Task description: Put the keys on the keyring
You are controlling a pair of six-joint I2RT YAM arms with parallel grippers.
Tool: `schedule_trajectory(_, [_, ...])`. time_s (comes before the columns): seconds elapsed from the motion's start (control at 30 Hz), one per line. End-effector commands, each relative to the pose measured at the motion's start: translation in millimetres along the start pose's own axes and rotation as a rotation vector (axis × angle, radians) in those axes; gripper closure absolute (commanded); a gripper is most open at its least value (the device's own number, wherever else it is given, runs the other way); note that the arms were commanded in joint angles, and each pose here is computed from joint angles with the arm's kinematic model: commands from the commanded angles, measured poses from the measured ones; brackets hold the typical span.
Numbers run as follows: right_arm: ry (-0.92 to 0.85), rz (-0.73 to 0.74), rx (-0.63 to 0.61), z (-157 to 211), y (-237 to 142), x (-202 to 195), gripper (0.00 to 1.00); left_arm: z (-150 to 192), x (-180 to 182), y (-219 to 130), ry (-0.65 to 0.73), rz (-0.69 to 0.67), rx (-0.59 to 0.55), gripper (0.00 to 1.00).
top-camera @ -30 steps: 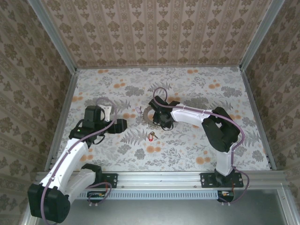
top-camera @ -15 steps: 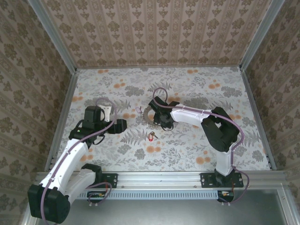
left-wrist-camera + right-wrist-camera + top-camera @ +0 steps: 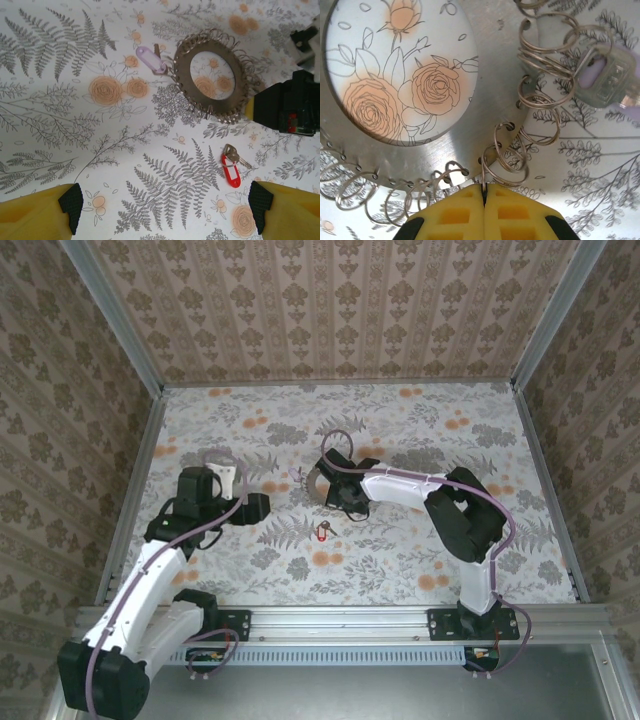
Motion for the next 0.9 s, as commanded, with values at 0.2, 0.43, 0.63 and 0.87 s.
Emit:
schedule_trajectory(0.2, [-0.476,-0.191,-0.216,-37,-55,-2,1.0,-25,-33,-19,0.232,0.253,-0.197,0.08])
schedule_trajectory(0.43, [-0.883,-0.352,-0.423,-41,-104,-11,1.0,-54,-60,-32,0.469,0.385,-0.29,0.09])
schedule_trajectory(0.63, [-1.086,-0.464,-0.495,-39,-137,-25,1.0,-73,-79,-29,0.587,0.529,-0.235,0.28])
schedule_trajectory(0.87, [-1.22,-0.579,-0.619,-30,-182,-36,1.0,-66,-91,-11,0.755,0.703,-0.186,0.43])
Point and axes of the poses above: each hand's point on the last joint's axis, 136 mm out from that joint toward the fingers, its own y axis out along the fingers, its own x axis along the line the jaws close on, z = x × y, the point moved 9 cm from there along -y, back along the fingers, and after that the axes turned 8 degrees about -y, right-handed, at the moved point
